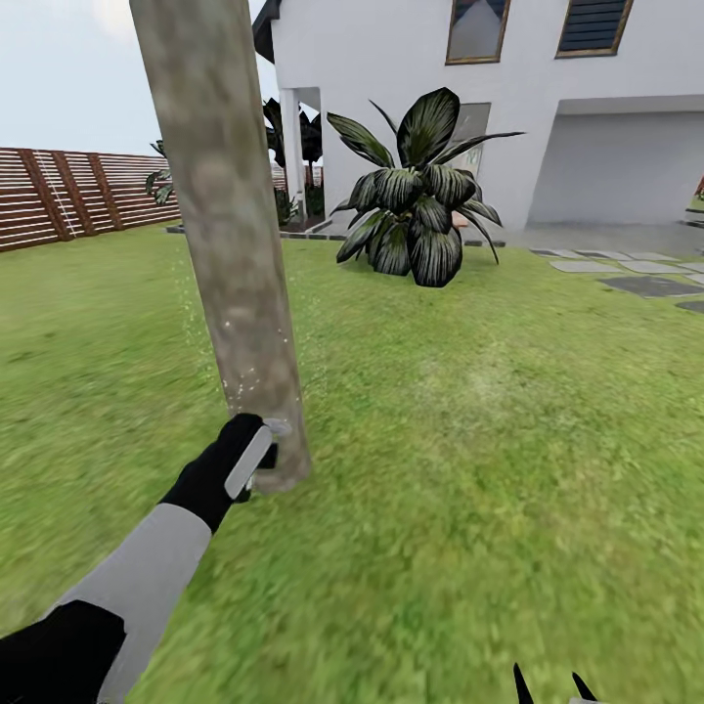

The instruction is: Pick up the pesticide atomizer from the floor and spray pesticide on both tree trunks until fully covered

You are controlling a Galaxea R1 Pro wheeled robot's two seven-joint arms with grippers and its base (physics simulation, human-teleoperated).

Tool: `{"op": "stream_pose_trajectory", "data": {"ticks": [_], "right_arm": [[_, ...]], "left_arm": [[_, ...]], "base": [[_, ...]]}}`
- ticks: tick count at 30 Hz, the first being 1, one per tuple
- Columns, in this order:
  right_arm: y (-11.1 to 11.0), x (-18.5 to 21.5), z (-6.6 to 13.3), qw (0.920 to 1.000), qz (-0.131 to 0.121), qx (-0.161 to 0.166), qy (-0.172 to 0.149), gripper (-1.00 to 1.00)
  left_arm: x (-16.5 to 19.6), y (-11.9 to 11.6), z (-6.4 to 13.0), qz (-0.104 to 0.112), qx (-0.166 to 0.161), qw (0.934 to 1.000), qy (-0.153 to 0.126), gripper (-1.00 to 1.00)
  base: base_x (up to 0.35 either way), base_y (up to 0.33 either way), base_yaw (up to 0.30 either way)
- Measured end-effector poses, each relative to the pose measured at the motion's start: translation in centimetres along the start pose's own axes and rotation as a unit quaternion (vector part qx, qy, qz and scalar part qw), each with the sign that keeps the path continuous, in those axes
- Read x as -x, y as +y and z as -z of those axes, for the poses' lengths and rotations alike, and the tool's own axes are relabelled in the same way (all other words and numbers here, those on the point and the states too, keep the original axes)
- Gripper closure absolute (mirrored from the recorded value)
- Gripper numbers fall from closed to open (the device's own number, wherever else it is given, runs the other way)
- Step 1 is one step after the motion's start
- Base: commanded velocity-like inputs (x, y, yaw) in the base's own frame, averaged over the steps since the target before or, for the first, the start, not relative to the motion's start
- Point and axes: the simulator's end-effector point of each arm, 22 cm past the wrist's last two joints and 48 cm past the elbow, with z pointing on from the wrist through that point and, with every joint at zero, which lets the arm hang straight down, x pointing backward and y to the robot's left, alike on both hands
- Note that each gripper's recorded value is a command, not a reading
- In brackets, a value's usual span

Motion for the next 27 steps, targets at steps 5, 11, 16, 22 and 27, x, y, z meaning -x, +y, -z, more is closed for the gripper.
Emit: {"op": "stream_pose_trajectory", "data": {"ticks": [5, 11, 16, 22, 27], "right_arm": [[0.0, 0.0, 0.0, 1.0000, 0.000, 0.000, 0.000, -1.00], [0.0, 0.0, 0.0, 1.0000, 0.000, 0.000, 0.000, -1.00], [0.0, 0.0, 0.0, 1.0000, 0.000, 0.000, 0.000, -1.00], [0.0, 0.0, 0.0, 1.0000, 0.000, 0.000, 0.000, -1.00], [0.0, 0.0, 0.0, 1.0000, 0.000, 0.000, 0.000, -1.00]], "left_arm": [[0.9, 10.9, -1.4, 0.024, 0.058, 0.9980, -0.003, 1.00], [3.7, 6.9, 0.1, 0.016, -0.009, 0.9993, -0.033, 1.00], [6.7, 5.1, 2.8, 0.006, -0.025, 0.9972, -0.071, 1.00], [7.7, 11.5, 2.6, 0.022, 0.013, 0.9969, -0.075, 1.00], [9.3, 6.9, 4.2, 0.012, -0.049, 0.9939, -0.098, 1.00]], "base": [[0.000, 0.000, 0.000], [0.000, 0.000, 0.000], [0.000, 0.000, 0.000], [0.000, 0.000, 0.000], [-0.045, 0.000, 0.000]]}}
